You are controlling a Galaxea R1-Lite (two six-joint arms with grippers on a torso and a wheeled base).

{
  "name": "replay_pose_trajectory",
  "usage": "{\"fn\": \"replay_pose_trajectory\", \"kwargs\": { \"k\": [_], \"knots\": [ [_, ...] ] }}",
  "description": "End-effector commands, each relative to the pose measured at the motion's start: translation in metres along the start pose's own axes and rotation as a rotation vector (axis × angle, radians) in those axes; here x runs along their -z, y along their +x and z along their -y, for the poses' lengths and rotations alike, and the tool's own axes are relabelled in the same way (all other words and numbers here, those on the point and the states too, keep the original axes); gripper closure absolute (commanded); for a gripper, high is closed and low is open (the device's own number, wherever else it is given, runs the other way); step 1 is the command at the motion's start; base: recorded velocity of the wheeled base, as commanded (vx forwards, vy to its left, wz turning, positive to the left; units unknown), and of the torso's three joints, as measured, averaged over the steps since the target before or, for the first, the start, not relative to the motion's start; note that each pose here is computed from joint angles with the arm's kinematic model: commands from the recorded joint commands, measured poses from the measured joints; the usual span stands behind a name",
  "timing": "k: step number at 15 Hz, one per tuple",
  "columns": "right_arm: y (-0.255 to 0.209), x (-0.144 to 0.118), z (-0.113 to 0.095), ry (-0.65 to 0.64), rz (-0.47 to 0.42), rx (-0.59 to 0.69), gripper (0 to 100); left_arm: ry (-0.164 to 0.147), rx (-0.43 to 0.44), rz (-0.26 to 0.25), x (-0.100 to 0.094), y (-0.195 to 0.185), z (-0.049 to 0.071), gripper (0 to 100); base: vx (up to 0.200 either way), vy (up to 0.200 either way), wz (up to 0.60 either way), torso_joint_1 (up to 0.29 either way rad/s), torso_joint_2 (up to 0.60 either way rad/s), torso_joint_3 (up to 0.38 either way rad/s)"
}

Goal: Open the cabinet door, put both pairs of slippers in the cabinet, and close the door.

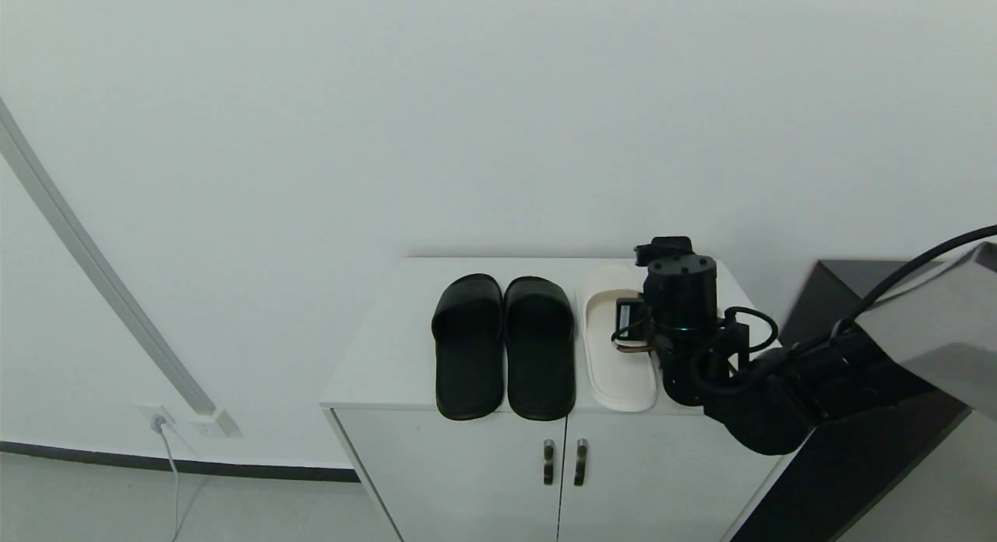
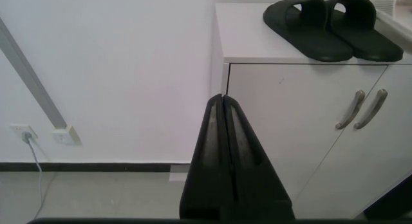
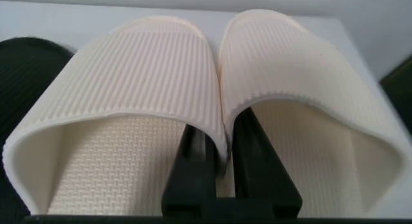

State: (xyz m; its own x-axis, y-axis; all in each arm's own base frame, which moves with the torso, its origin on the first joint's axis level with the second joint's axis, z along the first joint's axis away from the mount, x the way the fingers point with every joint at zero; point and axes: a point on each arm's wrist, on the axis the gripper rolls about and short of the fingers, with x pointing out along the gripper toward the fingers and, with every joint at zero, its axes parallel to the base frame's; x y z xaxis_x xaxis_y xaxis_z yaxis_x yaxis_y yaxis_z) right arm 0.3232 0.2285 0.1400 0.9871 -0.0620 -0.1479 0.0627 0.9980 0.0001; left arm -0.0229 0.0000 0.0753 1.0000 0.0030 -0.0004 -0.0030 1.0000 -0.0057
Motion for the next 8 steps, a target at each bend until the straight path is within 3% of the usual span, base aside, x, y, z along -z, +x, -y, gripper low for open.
{"fn": "replay_pose_trajectory", "kwargs": {
  "k": [1, 3, 8],
  "knots": [
    [-0.032, -0.022, 0.02, -0.03, 0.07, -0.042, 100, -0.002, 0.0, -0.001, 0.0, 0.0, 0.0, 100, 0.0, 0.0, 0.0, 0.0, 0.0, 0.0],
    [-0.049, -0.026, 0.03, -0.046, 0.093, -0.113, 100, -0.002, 0.0, -0.001, 0.0, 0.0, 0.0, 100, 0.0, 0.0, 0.0, 0.0, 0.0, 0.0],
    [-0.109, -0.027, 0.045, -0.085, 0.047, -0.483, 100, 0.0, -0.002, -0.001, 0.0, 0.0, 0.0, 100, 0.0, 0.0, 0.0, 0.0, 0.0, 0.0]
  ]
}}
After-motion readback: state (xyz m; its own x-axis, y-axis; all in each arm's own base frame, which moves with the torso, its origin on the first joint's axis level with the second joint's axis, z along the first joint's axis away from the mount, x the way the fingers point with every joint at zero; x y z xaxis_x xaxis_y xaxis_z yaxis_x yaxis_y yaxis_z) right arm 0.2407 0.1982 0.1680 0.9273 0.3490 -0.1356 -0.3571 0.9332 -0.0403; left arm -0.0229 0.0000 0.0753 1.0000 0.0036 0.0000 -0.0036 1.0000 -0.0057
